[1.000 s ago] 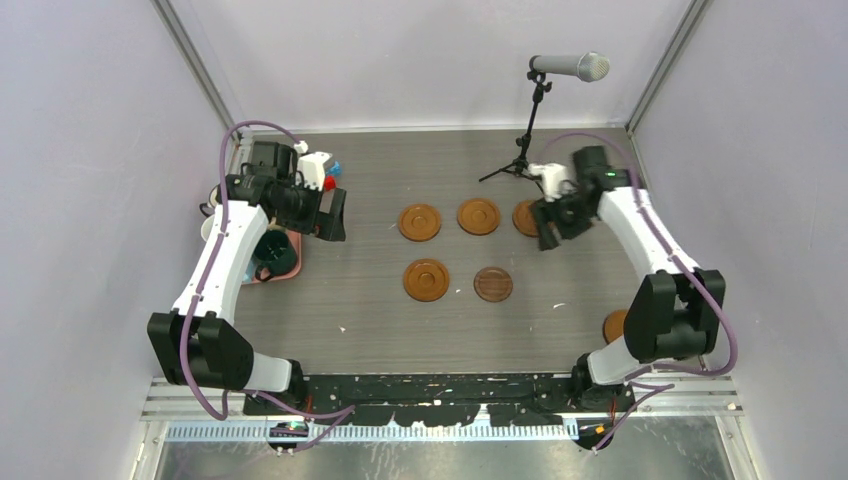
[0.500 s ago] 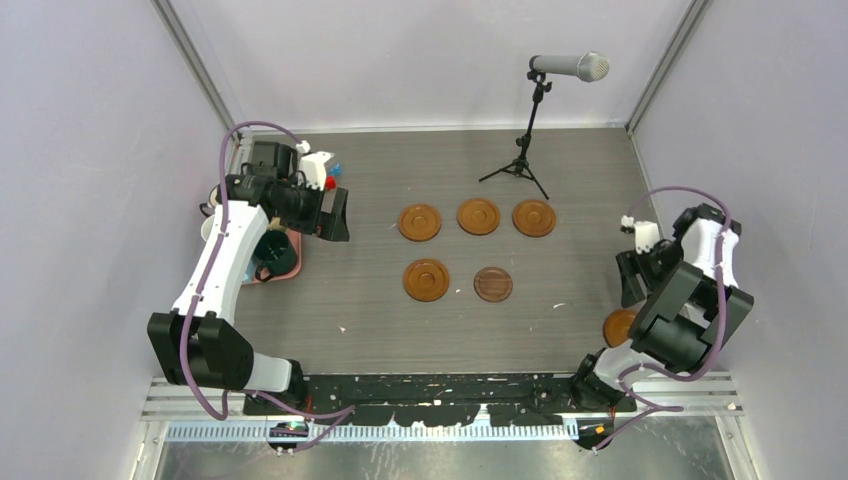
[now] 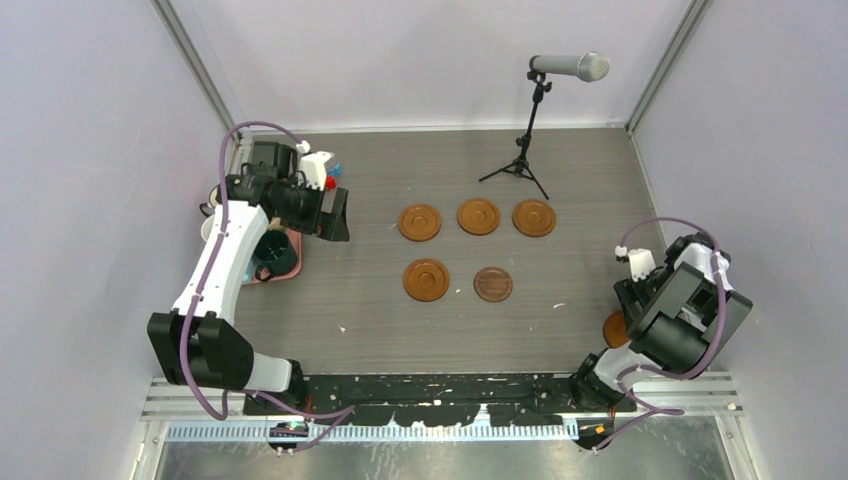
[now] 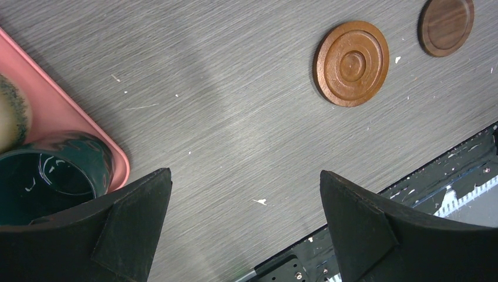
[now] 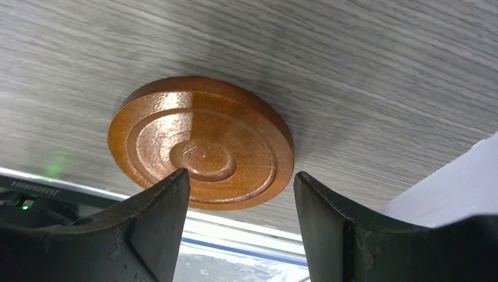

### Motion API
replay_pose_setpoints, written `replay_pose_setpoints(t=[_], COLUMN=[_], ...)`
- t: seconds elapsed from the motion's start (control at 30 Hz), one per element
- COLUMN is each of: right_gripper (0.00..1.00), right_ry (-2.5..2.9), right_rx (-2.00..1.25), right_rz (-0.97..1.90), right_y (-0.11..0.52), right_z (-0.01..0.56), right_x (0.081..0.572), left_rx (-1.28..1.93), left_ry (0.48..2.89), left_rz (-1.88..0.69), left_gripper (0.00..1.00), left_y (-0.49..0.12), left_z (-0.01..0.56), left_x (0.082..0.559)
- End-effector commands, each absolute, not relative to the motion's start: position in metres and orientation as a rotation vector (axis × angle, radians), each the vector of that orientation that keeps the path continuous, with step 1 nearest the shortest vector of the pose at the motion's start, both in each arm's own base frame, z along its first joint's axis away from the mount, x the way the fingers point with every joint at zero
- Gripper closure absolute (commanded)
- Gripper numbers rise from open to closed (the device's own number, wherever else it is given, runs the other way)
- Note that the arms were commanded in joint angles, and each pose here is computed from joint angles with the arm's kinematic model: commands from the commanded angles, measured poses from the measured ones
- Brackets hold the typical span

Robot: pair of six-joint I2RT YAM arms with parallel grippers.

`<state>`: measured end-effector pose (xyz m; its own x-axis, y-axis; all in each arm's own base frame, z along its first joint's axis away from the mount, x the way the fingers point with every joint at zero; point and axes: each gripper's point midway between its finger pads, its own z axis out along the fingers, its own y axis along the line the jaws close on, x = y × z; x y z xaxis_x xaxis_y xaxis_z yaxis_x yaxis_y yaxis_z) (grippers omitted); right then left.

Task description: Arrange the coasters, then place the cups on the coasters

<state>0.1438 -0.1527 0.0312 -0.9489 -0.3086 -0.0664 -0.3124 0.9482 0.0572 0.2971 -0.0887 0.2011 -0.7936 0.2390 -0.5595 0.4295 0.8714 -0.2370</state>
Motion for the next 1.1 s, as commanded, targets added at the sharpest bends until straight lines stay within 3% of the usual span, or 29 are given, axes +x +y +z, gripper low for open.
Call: replay_pose_setpoints(t=[0.0, 0.23, 0.57, 1.07], right_gripper=[0.30, 0.34, 0.52, 0.56], right_ry=[2.997, 2.992, 2.943, 2.839], right_rx=[-0.499, -0.462, -0.522, -0.612], right_rz=[-0.075, -0.029, -0.024, 0.027], right_y=[-0.174, -0.164, -0.120, -0.028], right_z=[0.029, 0.016, 0.007, 0.006], right_x=[0.156, 0.166, 0.197, 0.271], left_rx=[0.487, 0.485, 0.481, 0.506], left_ry=[2.461, 2.463, 2.463, 2.478], left_rz=[-0.496, -0.489, -0.466, -0.433], left_gripper=[0.00, 0.00, 0.00, 0.00], left_y=[-0.092, -0.091, -0.089, -0.084], left_z=[0.216, 0.215, 0.213, 0.206], left_x=[0.296, 0.297, 0.296, 0.293])
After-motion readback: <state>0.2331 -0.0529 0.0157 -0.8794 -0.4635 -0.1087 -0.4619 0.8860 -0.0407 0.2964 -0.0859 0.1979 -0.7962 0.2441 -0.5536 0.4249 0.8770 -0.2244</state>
